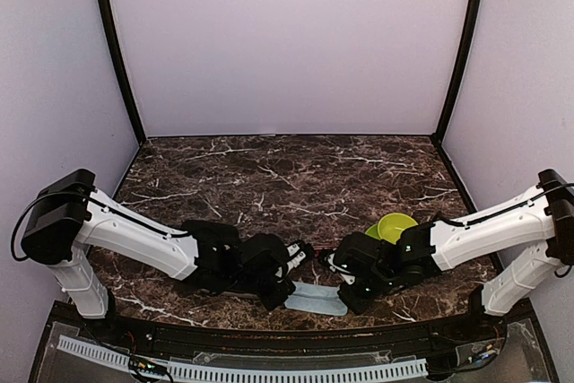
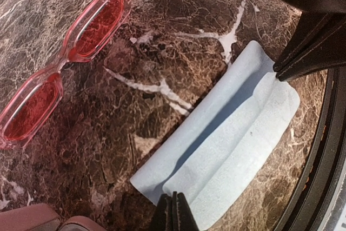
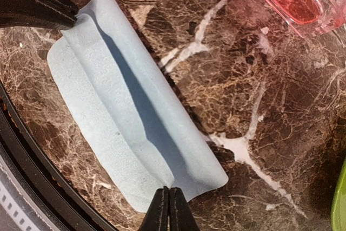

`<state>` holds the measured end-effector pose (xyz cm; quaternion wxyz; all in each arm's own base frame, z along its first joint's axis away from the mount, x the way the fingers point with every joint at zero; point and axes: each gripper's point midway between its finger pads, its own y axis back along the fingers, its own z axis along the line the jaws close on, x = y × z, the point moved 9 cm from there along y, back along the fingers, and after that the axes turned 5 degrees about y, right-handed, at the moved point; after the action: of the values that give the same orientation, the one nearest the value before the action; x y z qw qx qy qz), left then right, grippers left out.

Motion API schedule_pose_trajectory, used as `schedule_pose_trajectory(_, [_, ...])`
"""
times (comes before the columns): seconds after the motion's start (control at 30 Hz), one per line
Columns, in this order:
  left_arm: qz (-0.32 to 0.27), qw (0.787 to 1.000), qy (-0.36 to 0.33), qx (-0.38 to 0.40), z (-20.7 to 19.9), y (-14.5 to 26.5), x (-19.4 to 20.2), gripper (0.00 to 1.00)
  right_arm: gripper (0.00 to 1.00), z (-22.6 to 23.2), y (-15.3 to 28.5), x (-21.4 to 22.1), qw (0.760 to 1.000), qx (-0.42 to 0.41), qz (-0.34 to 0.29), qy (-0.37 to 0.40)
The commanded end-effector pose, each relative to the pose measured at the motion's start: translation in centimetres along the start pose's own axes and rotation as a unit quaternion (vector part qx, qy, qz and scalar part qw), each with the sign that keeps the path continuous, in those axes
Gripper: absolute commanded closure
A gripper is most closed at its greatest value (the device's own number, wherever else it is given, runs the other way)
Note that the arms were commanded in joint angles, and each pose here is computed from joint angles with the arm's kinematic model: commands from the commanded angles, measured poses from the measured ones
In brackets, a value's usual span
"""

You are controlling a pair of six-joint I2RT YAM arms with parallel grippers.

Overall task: Organize the sunglasses
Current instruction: Fold the glasses cleaning cloth at the center of the board.

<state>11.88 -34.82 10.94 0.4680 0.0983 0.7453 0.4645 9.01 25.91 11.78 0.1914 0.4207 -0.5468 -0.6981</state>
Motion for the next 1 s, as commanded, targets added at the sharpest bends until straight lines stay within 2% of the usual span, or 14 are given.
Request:
schedule_pose_trajectory(0.0, [0.020, 1.000, -0.002, -0.006, 0.20, -0.31, 1.10, 1.00, 0.96, 0.49, -0.11, -0.16, 1.000, -0.009, -0.007, 0.000])
schedule_pose_trajectory(0.97, [0.027, 1.000, -0.009, -0.004, -0.35, -0.50, 1.35, 1.00, 0.96, 0.68, -0.60, 0.53, 1.000, -0.020, 0.003, -0.001])
